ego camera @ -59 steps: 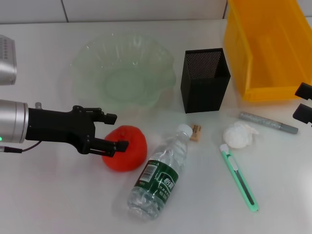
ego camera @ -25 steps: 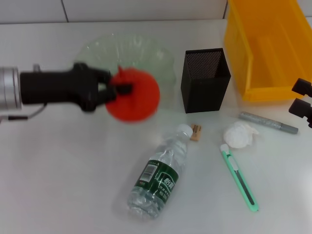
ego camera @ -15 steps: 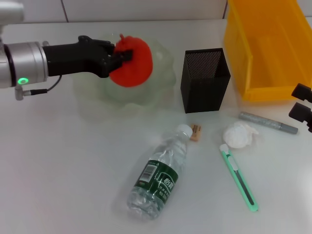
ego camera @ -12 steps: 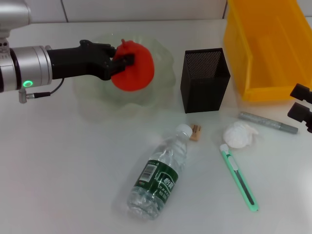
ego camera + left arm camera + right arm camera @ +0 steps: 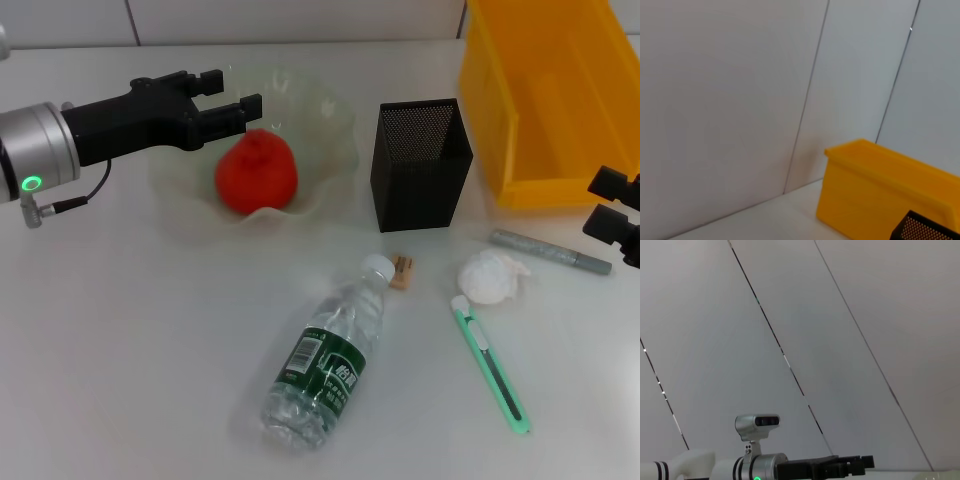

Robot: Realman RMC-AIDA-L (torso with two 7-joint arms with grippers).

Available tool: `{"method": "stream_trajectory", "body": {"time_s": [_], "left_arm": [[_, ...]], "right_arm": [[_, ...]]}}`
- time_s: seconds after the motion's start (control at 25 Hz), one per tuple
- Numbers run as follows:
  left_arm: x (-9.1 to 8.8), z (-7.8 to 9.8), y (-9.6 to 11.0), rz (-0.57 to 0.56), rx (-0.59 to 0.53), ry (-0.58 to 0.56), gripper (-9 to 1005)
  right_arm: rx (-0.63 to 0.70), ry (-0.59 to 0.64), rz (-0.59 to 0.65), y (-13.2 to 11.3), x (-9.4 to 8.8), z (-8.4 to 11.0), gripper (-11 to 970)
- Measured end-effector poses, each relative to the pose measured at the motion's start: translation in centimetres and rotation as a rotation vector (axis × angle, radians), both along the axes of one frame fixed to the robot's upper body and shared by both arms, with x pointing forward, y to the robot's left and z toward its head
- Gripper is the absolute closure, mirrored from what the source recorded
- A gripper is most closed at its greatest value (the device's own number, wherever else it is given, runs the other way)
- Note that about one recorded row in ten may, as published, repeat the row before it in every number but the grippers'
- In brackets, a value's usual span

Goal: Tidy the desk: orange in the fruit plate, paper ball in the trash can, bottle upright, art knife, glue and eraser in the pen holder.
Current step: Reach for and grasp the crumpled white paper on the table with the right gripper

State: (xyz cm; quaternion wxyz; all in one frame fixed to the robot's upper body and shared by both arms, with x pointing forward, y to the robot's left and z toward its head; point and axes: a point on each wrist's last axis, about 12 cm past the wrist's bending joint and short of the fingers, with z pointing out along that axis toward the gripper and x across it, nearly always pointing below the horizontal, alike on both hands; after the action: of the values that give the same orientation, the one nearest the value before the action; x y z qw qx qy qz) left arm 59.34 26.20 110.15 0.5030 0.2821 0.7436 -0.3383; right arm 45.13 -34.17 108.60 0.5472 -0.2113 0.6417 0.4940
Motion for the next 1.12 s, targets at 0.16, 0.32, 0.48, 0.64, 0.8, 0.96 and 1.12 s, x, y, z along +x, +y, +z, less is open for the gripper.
{"method": "stream_trajectory", "body": {"time_s": [0.16, 0.32, 0.48, 0.64, 0.8, 0.96, 1.12], "left_arm": [[-1.0, 0.3, 0.5, -0.044, -0.049, -0.004, 406], [-3.8, 0.9, 0.8, -0.297, -0.056, -0.018, 244], [-6.5, -0.3, 1.4, -0.452, -0.008, 0.056, 140], [-7.5, -1.3, 1.9, -0.455, 0.013, 0.114, 139], [-7.8, -1.7, 1.9, -0.448, 0.014, 0.124, 141], [-8.0, -2.2, 1.3, -0.452, 0.026, 0.141, 143], [-8.1, -2.9, 0.8, -0.444, 0.044, 0.156, 145]], "right_arm": [[-0.003, 0.029, 0.014, -0.6, 0.3, 0.7, 256], [-0.033, 0.146, 0.056, -2.0, 1.1, 2.2, 260], [-0.157, 0.239, 0.156, -2.7, 1.7, 4.3, 265], [-0.436, 0.39, 0.217, -2.2, 3.4, 7.3, 269], [-0.703, 0.501, 0.217, -0.5, 5.6, 10.0, 274], [-0.887, 0.563, 0.159, 2.2, 7.9, 11.0, 278], [-1.019, 0.569, 0.146, 5.1, 9.5, 10.0, 282]]}}
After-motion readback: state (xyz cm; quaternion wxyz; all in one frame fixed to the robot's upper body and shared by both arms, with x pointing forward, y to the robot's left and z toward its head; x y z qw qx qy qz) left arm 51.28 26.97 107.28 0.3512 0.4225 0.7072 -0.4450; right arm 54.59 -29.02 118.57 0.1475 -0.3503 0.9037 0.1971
